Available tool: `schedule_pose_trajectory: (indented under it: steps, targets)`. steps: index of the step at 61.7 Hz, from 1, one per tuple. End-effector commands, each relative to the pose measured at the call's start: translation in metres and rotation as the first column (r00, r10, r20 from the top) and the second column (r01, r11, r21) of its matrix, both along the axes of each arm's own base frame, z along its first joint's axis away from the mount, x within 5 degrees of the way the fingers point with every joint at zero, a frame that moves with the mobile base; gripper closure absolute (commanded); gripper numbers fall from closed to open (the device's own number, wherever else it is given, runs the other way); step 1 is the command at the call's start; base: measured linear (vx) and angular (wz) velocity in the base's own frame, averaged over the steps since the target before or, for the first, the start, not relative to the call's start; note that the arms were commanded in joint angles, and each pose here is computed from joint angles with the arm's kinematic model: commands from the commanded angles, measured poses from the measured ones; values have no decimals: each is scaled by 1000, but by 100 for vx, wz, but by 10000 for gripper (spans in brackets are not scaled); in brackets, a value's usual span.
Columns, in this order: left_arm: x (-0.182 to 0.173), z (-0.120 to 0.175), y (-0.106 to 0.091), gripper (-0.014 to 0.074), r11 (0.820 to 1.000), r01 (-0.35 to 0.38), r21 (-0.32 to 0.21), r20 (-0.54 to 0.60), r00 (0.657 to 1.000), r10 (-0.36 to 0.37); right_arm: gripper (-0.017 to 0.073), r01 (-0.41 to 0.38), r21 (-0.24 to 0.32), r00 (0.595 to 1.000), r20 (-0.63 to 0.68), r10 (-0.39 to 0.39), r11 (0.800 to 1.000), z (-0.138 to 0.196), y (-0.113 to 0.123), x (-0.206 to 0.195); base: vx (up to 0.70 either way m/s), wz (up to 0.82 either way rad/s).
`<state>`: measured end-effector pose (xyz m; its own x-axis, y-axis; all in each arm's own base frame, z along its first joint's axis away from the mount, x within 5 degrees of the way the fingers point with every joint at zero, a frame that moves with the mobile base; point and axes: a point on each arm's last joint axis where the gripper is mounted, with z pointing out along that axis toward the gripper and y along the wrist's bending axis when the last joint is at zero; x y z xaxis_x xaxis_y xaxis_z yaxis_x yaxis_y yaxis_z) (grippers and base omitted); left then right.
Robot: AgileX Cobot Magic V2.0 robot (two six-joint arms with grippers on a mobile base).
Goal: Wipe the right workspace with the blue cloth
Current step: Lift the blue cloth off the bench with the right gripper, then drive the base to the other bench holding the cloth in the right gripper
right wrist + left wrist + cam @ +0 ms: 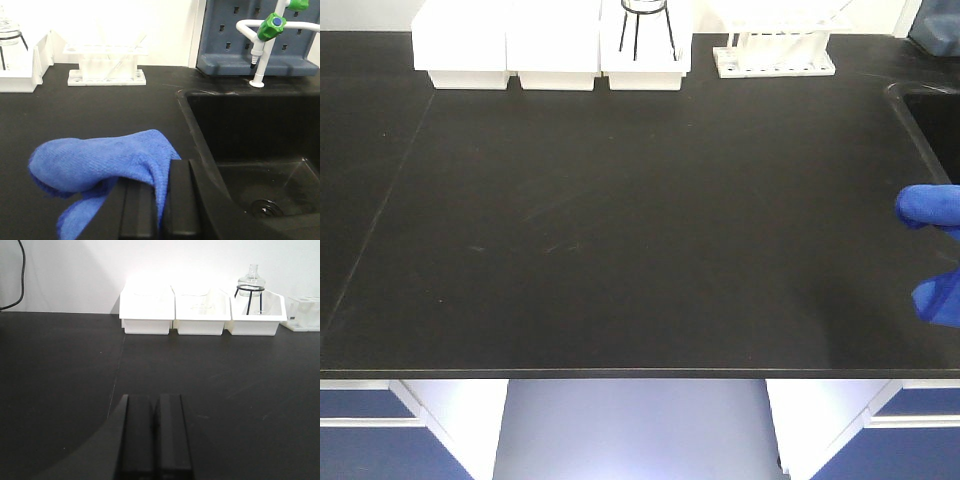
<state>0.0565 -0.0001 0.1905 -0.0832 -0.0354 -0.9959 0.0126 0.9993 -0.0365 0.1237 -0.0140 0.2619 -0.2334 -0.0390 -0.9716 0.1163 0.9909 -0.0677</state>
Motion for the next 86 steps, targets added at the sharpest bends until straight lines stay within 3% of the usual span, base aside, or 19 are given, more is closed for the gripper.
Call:
schedule_pose_trajectory:
  steps: [1, 86]
  targets:
    - [0, -2, -1, 599, 1000, 16, -9, 69, 998, -16, 564, -29, -28, 999, 37, 30, 999, 11, 2, 2, -3, -1]
    - [0, -2, -1, 599, 1000, 16, -9, 69, 998, -16, 564, -30, -28, 999, 37, 31, 999, 11, 2, 2, -21, 1]
